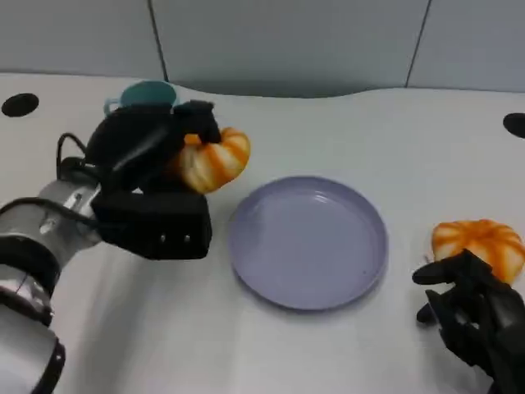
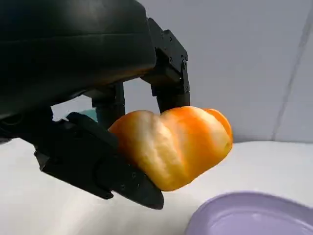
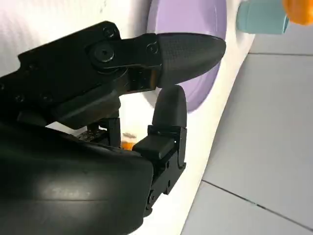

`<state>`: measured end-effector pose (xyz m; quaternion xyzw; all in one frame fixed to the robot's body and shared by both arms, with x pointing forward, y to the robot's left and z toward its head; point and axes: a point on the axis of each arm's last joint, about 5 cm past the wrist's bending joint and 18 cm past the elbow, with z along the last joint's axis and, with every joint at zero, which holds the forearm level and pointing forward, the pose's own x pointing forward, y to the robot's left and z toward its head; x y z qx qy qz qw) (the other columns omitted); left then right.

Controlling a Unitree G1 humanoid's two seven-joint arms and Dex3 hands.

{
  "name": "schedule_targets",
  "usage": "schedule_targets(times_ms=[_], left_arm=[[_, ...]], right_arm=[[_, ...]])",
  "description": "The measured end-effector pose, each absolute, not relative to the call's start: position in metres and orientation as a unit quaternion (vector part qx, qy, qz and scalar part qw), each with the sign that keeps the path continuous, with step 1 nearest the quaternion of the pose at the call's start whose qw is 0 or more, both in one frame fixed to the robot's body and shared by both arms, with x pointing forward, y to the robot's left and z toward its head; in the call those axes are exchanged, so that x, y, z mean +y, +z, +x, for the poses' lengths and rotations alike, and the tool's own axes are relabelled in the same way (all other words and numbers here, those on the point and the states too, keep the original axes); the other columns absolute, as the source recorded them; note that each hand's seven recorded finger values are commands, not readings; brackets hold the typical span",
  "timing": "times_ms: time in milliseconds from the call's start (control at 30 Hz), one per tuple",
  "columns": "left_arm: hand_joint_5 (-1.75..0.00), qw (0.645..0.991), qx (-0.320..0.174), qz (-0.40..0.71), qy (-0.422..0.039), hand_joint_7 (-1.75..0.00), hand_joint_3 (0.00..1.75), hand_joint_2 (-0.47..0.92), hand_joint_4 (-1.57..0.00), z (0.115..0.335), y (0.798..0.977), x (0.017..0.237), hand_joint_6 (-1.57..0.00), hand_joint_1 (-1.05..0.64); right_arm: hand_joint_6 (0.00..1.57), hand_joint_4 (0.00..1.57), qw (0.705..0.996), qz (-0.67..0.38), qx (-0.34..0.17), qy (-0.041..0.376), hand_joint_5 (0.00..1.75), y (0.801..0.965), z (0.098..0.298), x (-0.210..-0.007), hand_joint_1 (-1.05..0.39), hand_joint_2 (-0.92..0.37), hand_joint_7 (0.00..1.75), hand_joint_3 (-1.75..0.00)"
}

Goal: Grasp the bread from the table and place it into the plate.

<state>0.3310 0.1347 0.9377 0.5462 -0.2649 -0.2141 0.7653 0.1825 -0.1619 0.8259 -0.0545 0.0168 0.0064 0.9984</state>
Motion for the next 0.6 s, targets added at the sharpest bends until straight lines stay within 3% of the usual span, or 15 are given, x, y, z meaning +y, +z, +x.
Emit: schedule_targets(times_ms=[133, 267, 400, 600], left_arm=[[-1.75, 0.742, -0.306, 0.539, -0.255, -1.75, 0.19, 0.85, -0.89, 0.330, 0.940, 0.110, -0.66, -0.10], [-1.75, 0.729, -0.325, 0.539, -0.270, -1.75, 0.20, 0.85, -0.88, 0.329, 0.943, 0.098, -0.65, -0.12], [-1.75, 0.688, -0.352, 0.558, -0.302, -1.75, 0.21, 0.85, -0.89, 0.328, 0.945, 0.080, -0.68, -0.15], [-1.75, 0.675, -0.349, 0.563, -0.327, -1.75, 0.19, 0.82, -0.92, 0.322, 0.937, 0.064, -0.70, -0.17]], right_arm=[[0.44, 0.51, 0.998, -0.054, 0.018, 0.008, 1.54, 0.826, 0.183, -0.161, -0.22, -0.92, 1.39, -0.42], [0.44, 0.50, 0.998, -0.055, 0.017, 0.008, 1.53, 0.826, 0.183, -0.161, -0.22, -0.92, 1.37, -0.43], [0.44, 0.50, 0.998, -0.065, 0.016, 0.012, 1.53, 0.827, 0.184, -0.160, -0.22, -0.92, 1.37, -0.43], [0.45, 0.50, 0.998, -0.065, 0.019, 0.013, 1.53, 0.826, 0.183, -0.159, -0.22, -0.92, 1.36, -0.44]])
